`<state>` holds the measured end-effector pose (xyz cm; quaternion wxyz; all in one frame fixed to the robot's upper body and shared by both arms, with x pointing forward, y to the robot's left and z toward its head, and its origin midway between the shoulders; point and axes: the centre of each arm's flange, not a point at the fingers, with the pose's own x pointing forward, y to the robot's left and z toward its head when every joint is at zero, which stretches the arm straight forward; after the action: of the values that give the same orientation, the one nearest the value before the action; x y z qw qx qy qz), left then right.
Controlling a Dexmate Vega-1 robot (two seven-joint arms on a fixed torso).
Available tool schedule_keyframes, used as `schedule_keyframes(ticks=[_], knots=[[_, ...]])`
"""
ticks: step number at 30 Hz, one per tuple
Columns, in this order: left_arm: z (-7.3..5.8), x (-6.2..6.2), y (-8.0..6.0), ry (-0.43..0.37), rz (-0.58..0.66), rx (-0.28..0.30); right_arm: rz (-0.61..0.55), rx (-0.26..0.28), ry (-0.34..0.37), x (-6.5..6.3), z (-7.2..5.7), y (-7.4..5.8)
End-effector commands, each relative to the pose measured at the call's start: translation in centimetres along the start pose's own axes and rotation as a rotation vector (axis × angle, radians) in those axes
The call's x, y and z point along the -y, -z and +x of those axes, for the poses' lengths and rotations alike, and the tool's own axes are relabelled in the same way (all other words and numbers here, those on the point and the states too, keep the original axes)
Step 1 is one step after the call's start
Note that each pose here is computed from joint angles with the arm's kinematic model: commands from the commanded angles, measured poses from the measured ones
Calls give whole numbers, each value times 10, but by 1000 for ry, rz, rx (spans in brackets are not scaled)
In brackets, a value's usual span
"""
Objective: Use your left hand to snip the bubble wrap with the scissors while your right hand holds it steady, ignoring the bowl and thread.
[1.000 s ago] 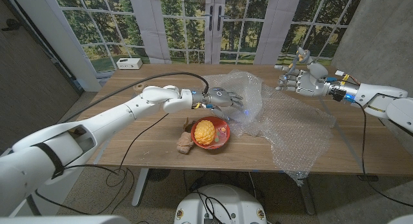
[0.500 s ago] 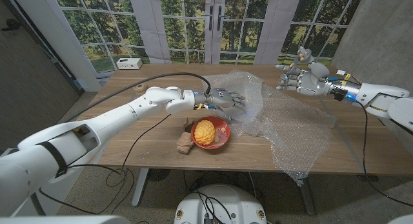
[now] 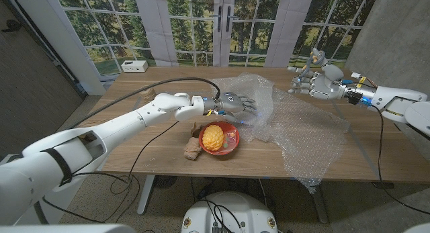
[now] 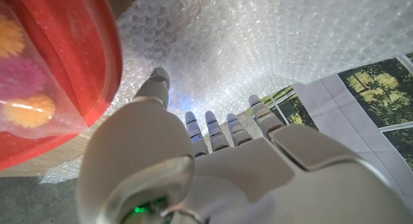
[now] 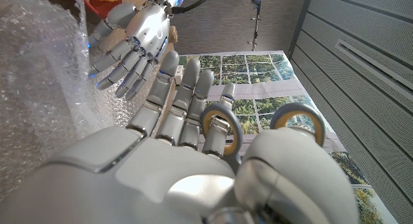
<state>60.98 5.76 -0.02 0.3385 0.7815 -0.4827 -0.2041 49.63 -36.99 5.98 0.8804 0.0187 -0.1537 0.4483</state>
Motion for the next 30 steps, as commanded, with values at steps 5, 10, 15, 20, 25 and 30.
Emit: schedule_keyframes(ticks=[5, 10, 15, 20, 25, 30], knots=[[5, -2, 4, 46, -71, 43, 2, 0, 7, 3, -2, -1], [7, -3, 7, 63, -137, 50, 7, 3, 8, 5, -2, 0], [10, -2, 6, 40, -117, 45, 11, 6, 8, 5, -2, 1], [11, 2, 1, -47, -71, 1, 6, 8, 11, 5, -3, 0], [14, 6, 0, -78, -50, -24, 16, 12, 12, 4, -3, 0], [15, 9, 1, -73, -43, -24, 16, 13, 13, 4, -2, 0]])
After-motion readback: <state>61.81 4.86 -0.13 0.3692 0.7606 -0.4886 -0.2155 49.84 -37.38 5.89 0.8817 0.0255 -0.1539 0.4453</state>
